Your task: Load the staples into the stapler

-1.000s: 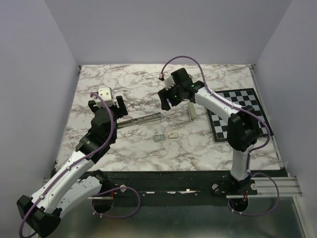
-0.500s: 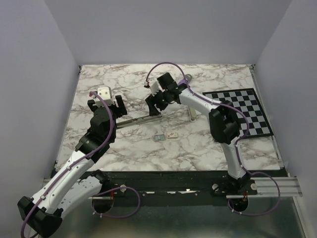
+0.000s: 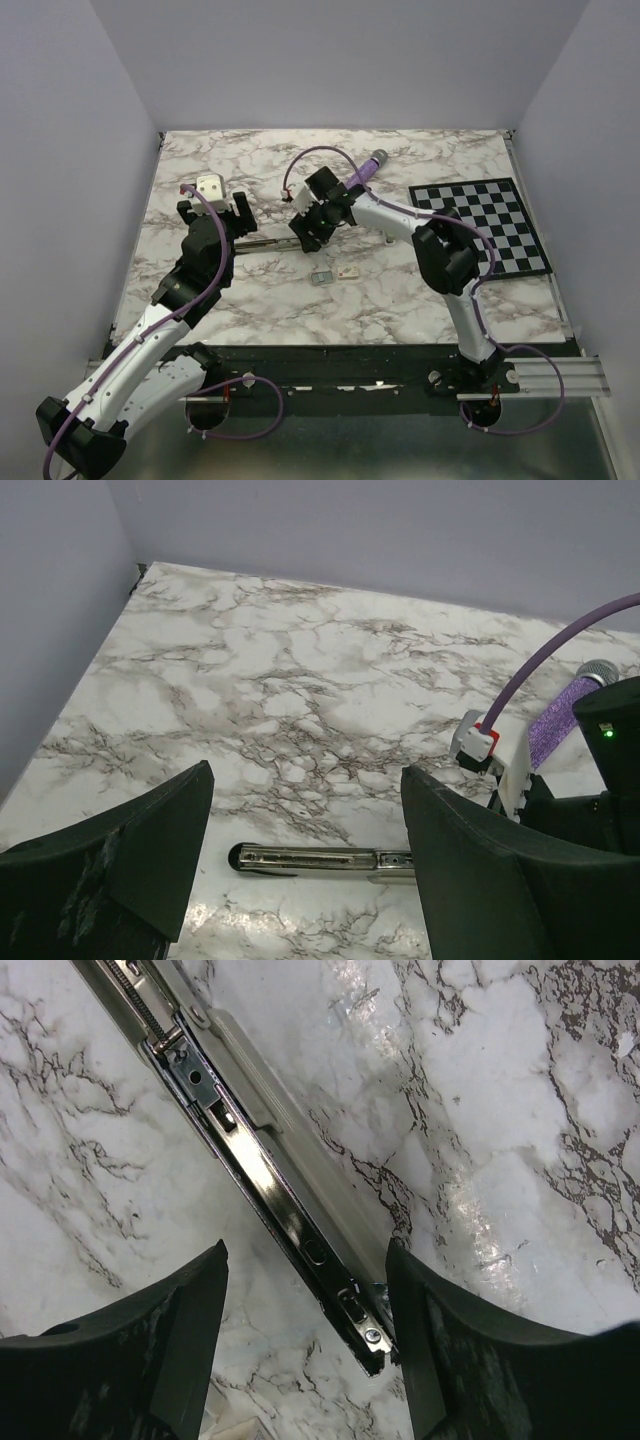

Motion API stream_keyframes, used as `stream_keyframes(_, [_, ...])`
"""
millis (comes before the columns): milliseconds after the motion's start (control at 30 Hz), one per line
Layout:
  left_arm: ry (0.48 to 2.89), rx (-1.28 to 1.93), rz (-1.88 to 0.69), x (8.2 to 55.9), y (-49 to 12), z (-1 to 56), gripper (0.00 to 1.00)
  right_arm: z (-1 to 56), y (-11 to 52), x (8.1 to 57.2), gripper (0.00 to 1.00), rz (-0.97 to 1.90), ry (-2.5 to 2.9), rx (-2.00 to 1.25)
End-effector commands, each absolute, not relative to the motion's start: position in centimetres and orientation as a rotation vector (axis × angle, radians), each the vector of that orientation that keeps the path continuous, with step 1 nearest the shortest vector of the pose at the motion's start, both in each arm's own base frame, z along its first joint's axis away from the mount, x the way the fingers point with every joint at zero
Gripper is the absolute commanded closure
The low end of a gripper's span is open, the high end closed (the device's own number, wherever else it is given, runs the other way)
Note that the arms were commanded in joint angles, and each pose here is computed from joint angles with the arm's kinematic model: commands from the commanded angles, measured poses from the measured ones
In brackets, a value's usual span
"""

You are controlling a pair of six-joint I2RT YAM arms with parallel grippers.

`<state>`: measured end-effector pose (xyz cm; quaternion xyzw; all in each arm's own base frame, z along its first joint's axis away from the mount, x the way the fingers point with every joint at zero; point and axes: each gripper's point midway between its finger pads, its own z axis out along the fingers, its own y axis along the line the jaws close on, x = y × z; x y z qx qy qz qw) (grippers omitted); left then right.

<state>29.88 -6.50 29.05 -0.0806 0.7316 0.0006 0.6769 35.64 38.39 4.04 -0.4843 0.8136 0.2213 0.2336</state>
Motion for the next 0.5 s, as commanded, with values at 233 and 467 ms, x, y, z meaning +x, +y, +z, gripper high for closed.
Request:
stream_keyframes(233, [1.644,-0.18,-0.022,30.1,-6.8,29.0,0.16,4.3,35.9,35.5,0.61,0.363,2.227,-1.33])
stream_keyframes(467, [1.648,-0.177,-0.026,30.1,-6.9,28.9,0.16,4.3,32.0,36.0,0.73,0.16,2.278,-1.228])
